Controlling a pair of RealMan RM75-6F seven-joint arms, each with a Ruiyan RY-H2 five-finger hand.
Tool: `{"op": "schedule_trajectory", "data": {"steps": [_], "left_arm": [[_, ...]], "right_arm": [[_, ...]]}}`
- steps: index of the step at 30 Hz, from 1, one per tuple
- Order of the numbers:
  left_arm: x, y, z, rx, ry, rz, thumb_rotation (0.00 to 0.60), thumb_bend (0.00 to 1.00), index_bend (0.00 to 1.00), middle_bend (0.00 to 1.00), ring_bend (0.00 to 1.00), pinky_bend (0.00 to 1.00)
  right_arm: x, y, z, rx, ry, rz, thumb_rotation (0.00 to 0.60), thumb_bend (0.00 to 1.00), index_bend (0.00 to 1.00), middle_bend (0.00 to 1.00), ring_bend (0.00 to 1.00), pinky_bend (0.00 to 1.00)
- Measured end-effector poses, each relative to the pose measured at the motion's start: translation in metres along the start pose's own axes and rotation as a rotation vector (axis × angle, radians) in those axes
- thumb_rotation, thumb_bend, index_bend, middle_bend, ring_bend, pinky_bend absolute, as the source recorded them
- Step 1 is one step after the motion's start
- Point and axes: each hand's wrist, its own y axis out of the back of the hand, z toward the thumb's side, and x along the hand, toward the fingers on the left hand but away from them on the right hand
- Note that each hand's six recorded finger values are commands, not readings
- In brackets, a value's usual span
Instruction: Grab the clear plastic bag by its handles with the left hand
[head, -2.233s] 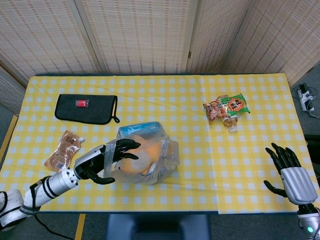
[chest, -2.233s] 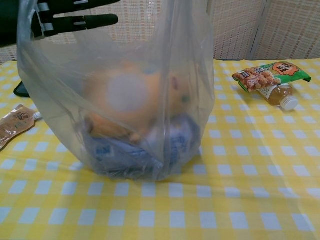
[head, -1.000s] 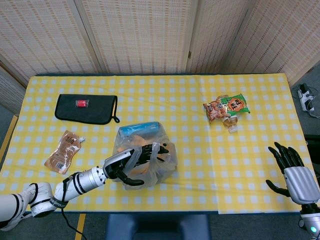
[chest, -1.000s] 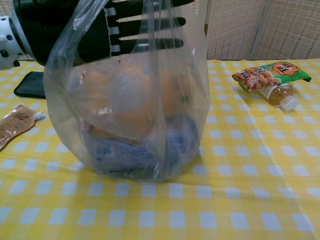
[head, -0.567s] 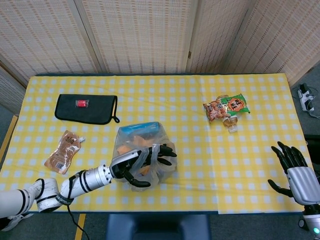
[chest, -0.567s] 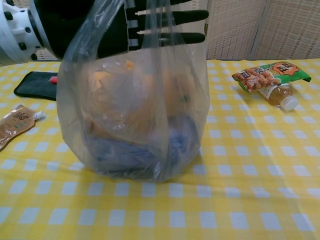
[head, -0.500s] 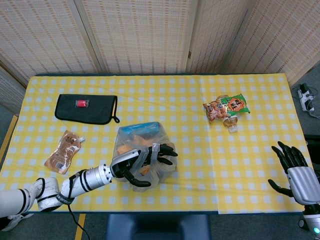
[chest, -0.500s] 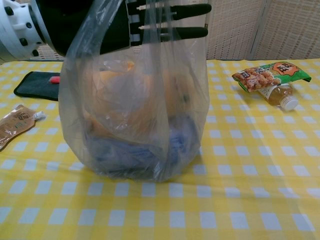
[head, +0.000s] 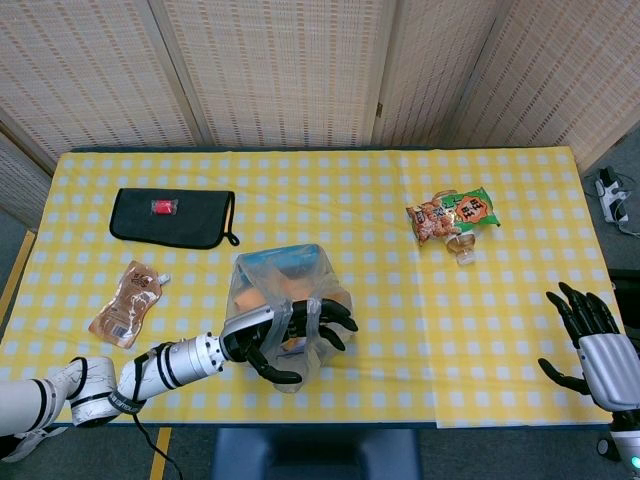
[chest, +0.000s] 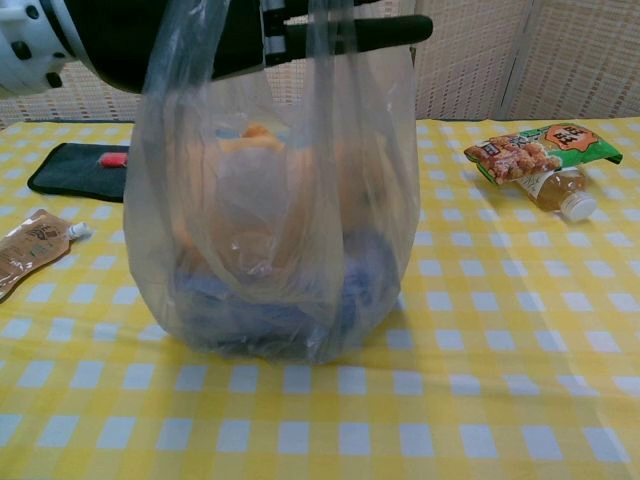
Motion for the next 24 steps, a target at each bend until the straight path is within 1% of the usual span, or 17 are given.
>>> {"op": "schedule_trajectory", "data": {"steps": [2, 4, 5, 6, 7, 9, 10, 11, 13, 15, 16, 18, 20, 21, 24], "left_arm": [[0.001, -0.002, 0.002, -0.008, -0.003, 0.004, 0.600, 0.27, 0.28, 0.34, 0.22, 0.35], [0.001, -0.002, 0.003, -0.006, -0.007, 0.015, 0.600, 0.27, 0.35, 0.41, 0.29, 0.46], [0.001, -0.004, 0.004, -0.004, -0.008, 0.022, 0.600, 0.27, 0.36, 0.43, 0.31, 0.50], [0.001, -0.005, 0.005, -0.003, -0.007, 0.027, 0.600, 0.27, 0.38, 0.46, 0.34, 0.58], [0.001, -0.006, 0.006, -0.001, -0.004, 0.031, 0.600, 0.27, 0.39, 0.49, 0.36, 0.62], [0.001, -0.007, 0.008, 0.001, -0.001, 0.042, 0.600, 0.27, 0.44, 0.60, 0.47, 0.72], [0.001, -0.007, 0.009, 0.007, -0.001, 0.049, 0.600, 0.27, 0.46, 0.63, 0.50, 0.75], [0.000, -0.006, 0.010, 0.017, -0.002, 0.058, 0.600, 0.30, 0.50, 0.69, 0.56, 0.80], [0.000, -0.006, 0.012, 0.036, -0.008, 0.079, 0.600, 0.39, 0.56, 0.78, 0.64, 0.87], [-0.001, -0.004, 0.014, 0.064, -0.016, 0.115, 0.600, 0.57, 0.66, 0.88, 0.74, 0.96], [-0.001, -0.003, 0.015, 0.077, -0.019, 0.135, 0.600, 0.64, 0.70, 0.92, 0.78, 0.99], [-0.002, 0.000, 0.017, 0.114, -0.026, 0.188, 0.600, 0.74, 0.77, 0.98, 0.84, 1.00], [-0.003, 0.001, 0.020, 0.155, -0.030, 0.240, 0.600, 0.80, 0.81, 1.00, 0.87, 1.00], [-0.004, 0.001, 0.021, 0.169, -0.030, 0.263, 0.600, 0.82, 0.82, 1.00, 0.88, 1.00], [-0.006, 0.000, 0.024, 0.174, -0.034, 0.337, 0.600, 0.83, 0.82, 1.00, 0.88, 1.00]], "right_arm": [[0.000, 0.000, 0.000, -0.002, 0.001, 0.000, 0.600, 0.27, 0.00, 0.00, 0.00, 0.00], [0.001, 0.001, 0.000, -0.003, 0.002, 0.000, 0.600, 0.27, 0.00, 0.00, 0.00, 0.00], [0.001, 0.001, 0.000, -0.003, 0.003, -0.001, 0.600, 0.27, 0.00, 0.00, 0.00, 0.00], [0.001, 0.001, 0.000, -0.004, 0.003, -0.002, 0.600, 0.27, 0.00, 0.00, 0.00, 0.00], [0.001, 0.001, 0.000, -0.004, 0.004, -0.003, 0.600, 0.27, 0.00, 0.00, 0.00, 0.00], [0.002, 0.001, 0.000, -0.004, 0.005, -0.002, 0.600, 0.27, 0.00, 0.00, 0.00, 0.00], [0.002, 0.001, 0.000, -0.005, 0.005, -0.002, 0.600, 0.27, 0.00, 0.00, 0.00, 0.00], [0.002, 0.001, 0.000, -0.005, 0.006, -0.002, 0.600, 0.27, 0.00, 0.00, 0.00, 0.00], [0.002, 0.002, 0.000, -0.005, 0.007, -0.003, 0.600, 0.27, 0.00, 0.00, 0.00, 0.00], [0.003, 0.002, 0.000, -0.005, 0.008, -0.004, 0.600, 0.27, 0.00, 0.00, 0.00, 0.00], [0.003, 0.002, 0.000, -0.005, 0.008, -0.004, 0.600, 0.27, 0.00, 0.00, 0.00, 0.00], [0.003, 0.002, 0.001, -0.004, 0.008, -0.001, 0.600, 0.27, 0.00, 0.00, 0.00, 0.00], [0.004, 0.001, 0.001, -0.004, 0.009, 0.001, 0.600, 0.27, 0.00, 0.00, 0.00, 0.00], [0.004, 0.001, 0.001, -0.003, 0.010, 0.002, 0.600, 0.27, 0.00, 0.00, 0.00, 0.00], [0.004, 0.001, 0.001, -0.003, 0.010, 0.003, 0.600, 0.27, 0.00, 0.00, 0.00, 0.00]]}}
